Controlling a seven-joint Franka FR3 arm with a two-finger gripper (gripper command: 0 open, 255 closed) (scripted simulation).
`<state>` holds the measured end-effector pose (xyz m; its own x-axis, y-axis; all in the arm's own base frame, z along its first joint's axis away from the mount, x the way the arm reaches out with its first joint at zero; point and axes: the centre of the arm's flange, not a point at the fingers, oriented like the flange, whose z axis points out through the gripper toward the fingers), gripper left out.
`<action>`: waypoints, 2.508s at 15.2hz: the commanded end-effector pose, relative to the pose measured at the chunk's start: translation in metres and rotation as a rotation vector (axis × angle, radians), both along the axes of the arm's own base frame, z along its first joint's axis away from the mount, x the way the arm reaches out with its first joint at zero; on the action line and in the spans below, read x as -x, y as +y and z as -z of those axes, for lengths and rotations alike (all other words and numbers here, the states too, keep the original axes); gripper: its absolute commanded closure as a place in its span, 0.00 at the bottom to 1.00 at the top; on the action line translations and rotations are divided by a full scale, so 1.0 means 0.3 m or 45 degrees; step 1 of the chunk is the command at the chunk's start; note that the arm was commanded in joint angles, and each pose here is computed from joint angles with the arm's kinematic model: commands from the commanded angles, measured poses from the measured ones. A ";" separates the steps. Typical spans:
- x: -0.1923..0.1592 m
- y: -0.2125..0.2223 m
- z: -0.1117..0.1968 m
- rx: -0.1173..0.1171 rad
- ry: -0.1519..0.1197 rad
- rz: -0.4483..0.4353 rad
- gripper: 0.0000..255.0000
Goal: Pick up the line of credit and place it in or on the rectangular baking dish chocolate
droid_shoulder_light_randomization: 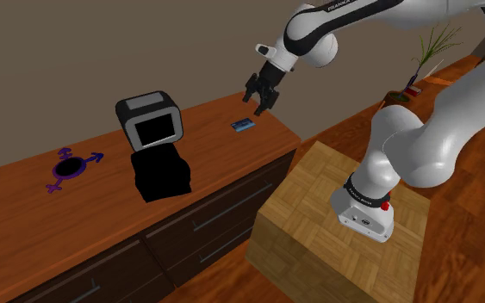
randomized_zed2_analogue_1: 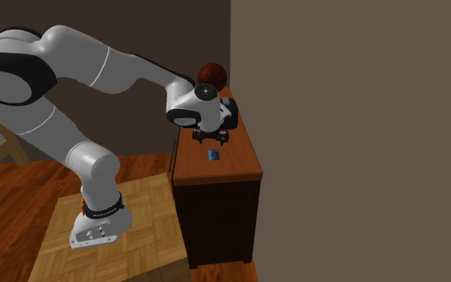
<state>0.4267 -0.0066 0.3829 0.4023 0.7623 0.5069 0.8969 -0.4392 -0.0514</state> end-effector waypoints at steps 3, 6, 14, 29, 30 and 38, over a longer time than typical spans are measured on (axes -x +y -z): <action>-0.070 0.051 0.122 -0.037 -0.089 -0.246 0.00; -0.078 0.079 0.166 -0.037 -0.089 -0.246 0.00; -0.087 0.112 0.219 -0.037 -0.089 -0.246 0.00; -0.087 0.112 0.201 -0.037 -0.089 -0.246 1.00; -0.087 0.112 0.184 -0.037 -0.089 -0.246 1.00; -0.087 0.112 0.043 -0.037 -0.089 -0.246 1.00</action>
